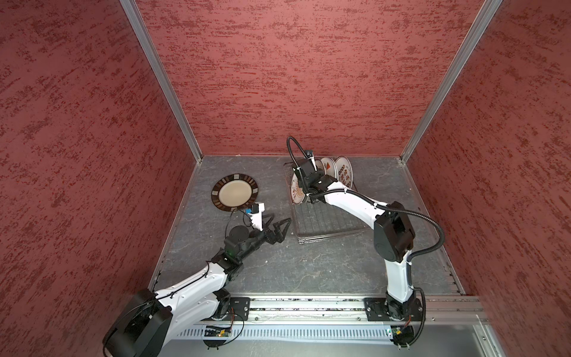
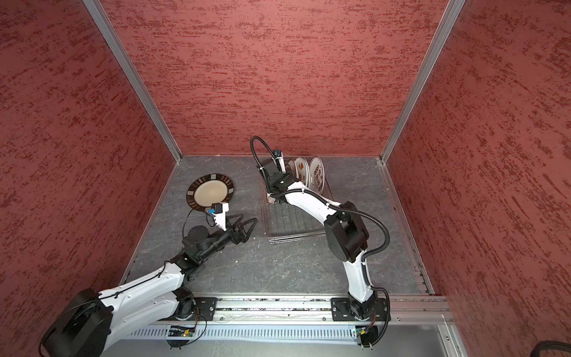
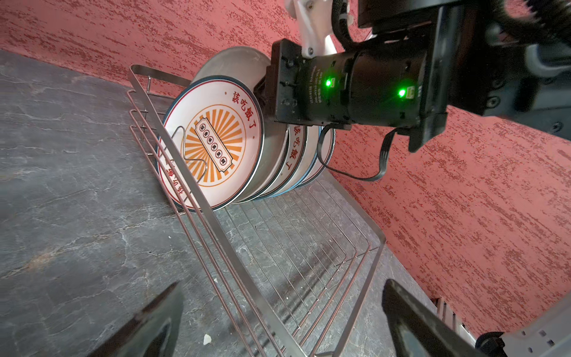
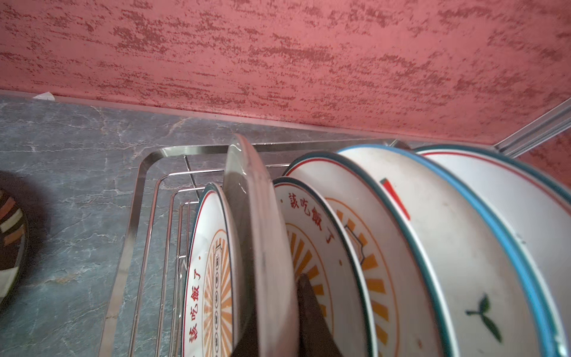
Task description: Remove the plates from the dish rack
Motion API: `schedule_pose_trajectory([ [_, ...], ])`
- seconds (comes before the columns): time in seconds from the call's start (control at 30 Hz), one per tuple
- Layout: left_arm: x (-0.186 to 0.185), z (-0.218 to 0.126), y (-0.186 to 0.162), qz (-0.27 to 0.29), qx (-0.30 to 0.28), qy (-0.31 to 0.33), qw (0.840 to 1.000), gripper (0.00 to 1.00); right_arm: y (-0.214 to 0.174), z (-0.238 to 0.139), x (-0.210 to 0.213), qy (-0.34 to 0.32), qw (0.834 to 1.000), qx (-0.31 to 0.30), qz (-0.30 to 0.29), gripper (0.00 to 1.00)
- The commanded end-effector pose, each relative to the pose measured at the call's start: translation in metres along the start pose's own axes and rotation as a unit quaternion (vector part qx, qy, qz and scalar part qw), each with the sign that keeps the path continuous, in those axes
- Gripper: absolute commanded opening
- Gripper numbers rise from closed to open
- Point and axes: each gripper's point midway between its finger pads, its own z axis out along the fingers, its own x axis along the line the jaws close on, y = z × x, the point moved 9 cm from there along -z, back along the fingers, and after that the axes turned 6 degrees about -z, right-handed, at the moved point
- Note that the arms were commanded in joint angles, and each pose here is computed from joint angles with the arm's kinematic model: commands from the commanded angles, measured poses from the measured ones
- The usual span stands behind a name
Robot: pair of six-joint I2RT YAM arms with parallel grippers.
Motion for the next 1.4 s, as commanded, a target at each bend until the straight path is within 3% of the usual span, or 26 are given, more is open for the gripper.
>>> schedule_pose_trajectory([
  [0.0,0.0,0.001,0.004,0.007,-0.007,0.006,1.0,0.99,0.043,-0.029,-0.027,-0.085,0.994,-0.065,0.017,0.04],
  [0.53,-0.001,-0.005,0.004,0.002,-0.013,0.005,1.0,0.99,0.061,-0.108,-0.062,-0.087,0.985,-0.147,0.036,0.01],
  [0.97,0.0,-0.012,0.006,0.005,-0.024,0.011,1.0,0.99,0.035,-0.162,-0.108,0.007,0.975,-0.203,0.09,0.0],
  [1.37,-0.006,-0.025,0.011,0.006,-0.033,0.008,0.999,1.0,0.008,-0.202,-0.139,0.192,0.946,-0.225,0.136,0.0],
])
